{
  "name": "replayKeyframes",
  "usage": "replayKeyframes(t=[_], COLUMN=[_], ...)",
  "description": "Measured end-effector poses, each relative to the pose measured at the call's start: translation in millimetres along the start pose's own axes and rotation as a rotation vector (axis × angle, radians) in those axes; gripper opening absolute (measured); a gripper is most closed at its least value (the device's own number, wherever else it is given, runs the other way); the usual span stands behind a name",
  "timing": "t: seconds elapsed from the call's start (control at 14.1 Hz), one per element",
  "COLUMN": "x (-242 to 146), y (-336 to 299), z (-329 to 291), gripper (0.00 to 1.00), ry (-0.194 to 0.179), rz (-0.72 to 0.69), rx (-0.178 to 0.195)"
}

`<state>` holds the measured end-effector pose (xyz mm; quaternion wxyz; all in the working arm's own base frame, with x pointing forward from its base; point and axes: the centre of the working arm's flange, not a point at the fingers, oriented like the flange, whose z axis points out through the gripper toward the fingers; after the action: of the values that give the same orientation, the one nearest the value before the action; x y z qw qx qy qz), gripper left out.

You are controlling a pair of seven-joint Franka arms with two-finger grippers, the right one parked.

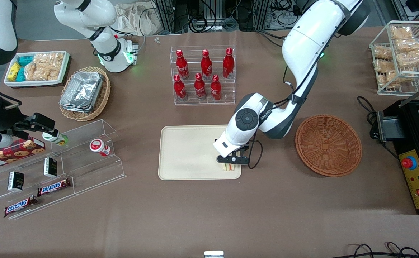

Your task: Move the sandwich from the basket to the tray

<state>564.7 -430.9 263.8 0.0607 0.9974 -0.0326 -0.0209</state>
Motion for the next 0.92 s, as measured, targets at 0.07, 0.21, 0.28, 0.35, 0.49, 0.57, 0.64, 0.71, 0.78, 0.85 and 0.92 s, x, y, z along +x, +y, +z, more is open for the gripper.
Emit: replayKeyframes(t=[0.07, 0.21, 0.28, 0.35, 0.49, 0.57, 0.64, 0.71, 0.78, 0.85, 0.92], x=[1, 5, 6, 8, 11, 11, 12, 12, 11, 9, 5], y=[-5, -29, -47, -69, -118, -143, -168, -194, -223, -253, -280], z=[-20, -80, -114, -146, -201, -225, -247, -268, -288, -310, -331], gripper=[0.92, 1.00, 1.00, 1.00, 1.00, 1.00, 1.00, 1.00, 1.00, 1.00, 1.00], ry=[-0.022, -0.051, -0.055, -0.057, -0.060, -0.056, -0.049, -0.042, -0.032, -0.014, 0.006], rz=[-0.006, -0.011, 0.000, 0.004, 0.013, 0.022, 0.033, 0.049, 0.066, 0.066, 0.049], rx=[0.025, 0.071, 0.087, 0.100, 0.117, 0.122, 0.125, 0.126, 0.127, 0.128, 0.130])
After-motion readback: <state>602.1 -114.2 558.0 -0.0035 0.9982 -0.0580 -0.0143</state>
